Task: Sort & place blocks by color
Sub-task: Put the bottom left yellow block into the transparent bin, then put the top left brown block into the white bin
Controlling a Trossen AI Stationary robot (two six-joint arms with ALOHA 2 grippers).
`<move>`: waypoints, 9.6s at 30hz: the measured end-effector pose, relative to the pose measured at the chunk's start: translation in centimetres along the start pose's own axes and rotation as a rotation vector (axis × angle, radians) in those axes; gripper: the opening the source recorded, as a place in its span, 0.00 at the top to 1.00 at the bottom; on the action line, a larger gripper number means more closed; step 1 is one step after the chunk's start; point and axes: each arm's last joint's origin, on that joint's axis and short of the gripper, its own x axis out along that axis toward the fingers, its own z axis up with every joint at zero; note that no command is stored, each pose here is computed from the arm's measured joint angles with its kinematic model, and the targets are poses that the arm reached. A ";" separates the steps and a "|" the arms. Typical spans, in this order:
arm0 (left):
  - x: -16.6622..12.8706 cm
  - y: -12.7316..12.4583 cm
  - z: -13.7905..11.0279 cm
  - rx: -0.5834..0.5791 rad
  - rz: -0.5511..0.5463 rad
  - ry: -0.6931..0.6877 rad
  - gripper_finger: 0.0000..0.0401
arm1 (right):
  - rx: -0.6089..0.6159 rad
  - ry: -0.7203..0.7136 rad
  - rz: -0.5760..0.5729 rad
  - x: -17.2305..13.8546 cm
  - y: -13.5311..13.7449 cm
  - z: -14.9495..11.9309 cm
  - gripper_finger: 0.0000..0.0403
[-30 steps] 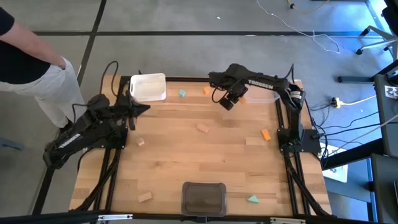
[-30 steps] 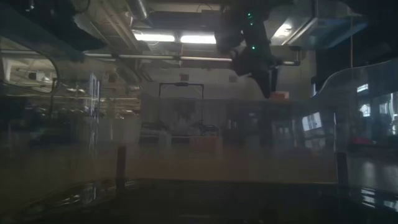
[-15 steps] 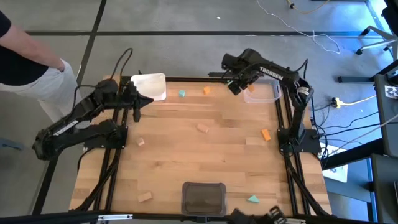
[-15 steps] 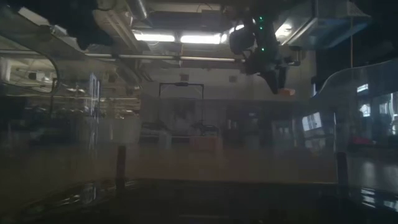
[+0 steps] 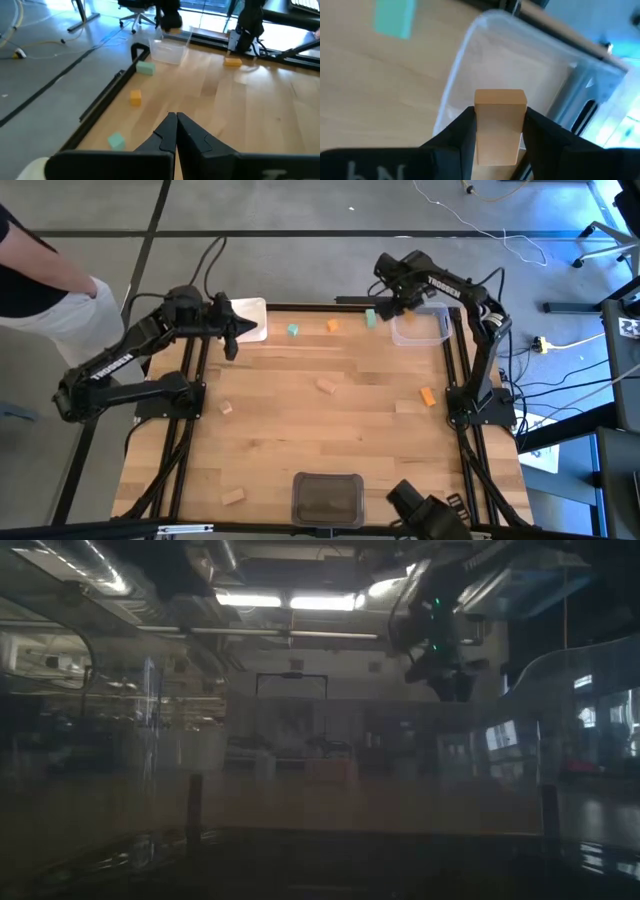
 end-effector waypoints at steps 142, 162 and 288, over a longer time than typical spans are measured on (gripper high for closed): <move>-3.1 -5.9 -7.0 -0.652 0.129 0.882 0.23 | -1.329 -0.712 0.876 -16.8 7.6 -17.1 0.51; -1.8 -9.1 -7.8 -0.294 0.045 0.978 0.24 | -1.330 -0.713 0.875 -16.8 7.6 -17.1 0.51; 7.2 -10.2 -6.0 -0.374 0.367 0.805 0.70 | -1.116 -0.765 0.736 -17.1 7.7 -16.2 0.51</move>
